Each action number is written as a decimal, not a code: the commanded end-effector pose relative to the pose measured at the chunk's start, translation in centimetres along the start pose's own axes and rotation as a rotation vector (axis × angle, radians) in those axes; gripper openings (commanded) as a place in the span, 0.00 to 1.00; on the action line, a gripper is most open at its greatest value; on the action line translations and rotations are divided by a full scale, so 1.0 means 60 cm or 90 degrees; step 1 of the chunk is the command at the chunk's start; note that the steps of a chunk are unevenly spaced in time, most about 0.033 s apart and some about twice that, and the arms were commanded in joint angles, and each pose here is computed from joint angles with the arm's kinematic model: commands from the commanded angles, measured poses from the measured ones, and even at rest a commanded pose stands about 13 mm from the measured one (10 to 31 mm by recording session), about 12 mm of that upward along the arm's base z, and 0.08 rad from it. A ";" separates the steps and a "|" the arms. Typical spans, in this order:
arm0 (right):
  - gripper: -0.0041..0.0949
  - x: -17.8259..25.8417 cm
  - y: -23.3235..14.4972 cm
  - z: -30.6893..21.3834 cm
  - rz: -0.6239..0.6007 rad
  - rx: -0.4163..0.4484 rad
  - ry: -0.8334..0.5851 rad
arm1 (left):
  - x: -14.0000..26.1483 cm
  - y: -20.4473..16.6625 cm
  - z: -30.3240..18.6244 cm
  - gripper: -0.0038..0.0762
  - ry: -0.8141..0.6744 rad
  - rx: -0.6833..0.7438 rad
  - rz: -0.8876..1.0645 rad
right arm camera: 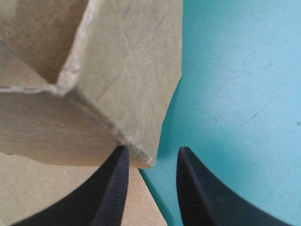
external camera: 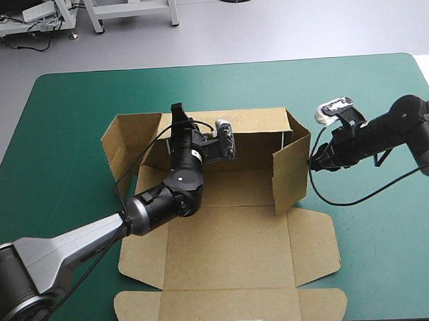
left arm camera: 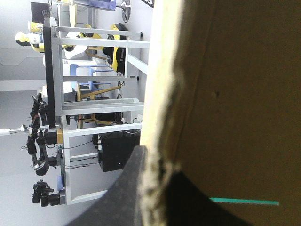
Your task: Fold the box
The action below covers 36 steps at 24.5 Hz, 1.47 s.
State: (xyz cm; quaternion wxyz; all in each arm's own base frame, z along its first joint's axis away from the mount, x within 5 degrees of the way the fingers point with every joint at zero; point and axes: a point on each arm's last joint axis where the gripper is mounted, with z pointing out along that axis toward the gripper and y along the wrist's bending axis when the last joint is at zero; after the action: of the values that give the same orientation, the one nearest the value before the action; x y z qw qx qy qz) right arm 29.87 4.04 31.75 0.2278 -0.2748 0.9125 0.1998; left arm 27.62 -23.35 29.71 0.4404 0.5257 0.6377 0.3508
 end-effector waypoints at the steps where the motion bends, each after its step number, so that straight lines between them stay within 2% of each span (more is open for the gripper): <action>1: 0.38 -0.009 0.023 -0.027 0.000 -0.026 -0.032 | 0.008 0.024 -0.013 0.04 0.019 -0.019 -0.048; 6: 0.38 -0.008 0.029 -0.027 0.005 -0.051 -0.028 | 0.008 0.024 -0.013 0.04 0.019 -0.019 -0.048; 11: 0.38 -0.013 0.025 -0.027 -0.008 -0.033 -0.051 | 0.008 0.024 -0.013 0.04 0.019 -0.019 -0.048; 18: 0.38 -0.023 0.026 -0.029 -0.019 -0.034 -0.093 | 0.009 0.025 -0.013 0.04 0.022 -0.023 -0.046; 30: 0.41 -0.020 -0.009 -0.030 -0.039 0.111 -0.075 | 0.009 0.026 -0.014 0.04 0.024 -0.028 -0.039; 36: 0.41 -0.033 -0.030 -0.038 -0.058 0.207 -0.126 | 0.009 0.026 -0.014 0.04 0.025 -0.029 -0.040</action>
State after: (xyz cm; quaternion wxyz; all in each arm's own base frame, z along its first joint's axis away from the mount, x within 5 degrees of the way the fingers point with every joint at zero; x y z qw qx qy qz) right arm 31.71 2.53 31.92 0.3052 -0.2645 0.9105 0.0889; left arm 27.65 -23.13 29.71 0.4353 0.5186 0.6419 0.3599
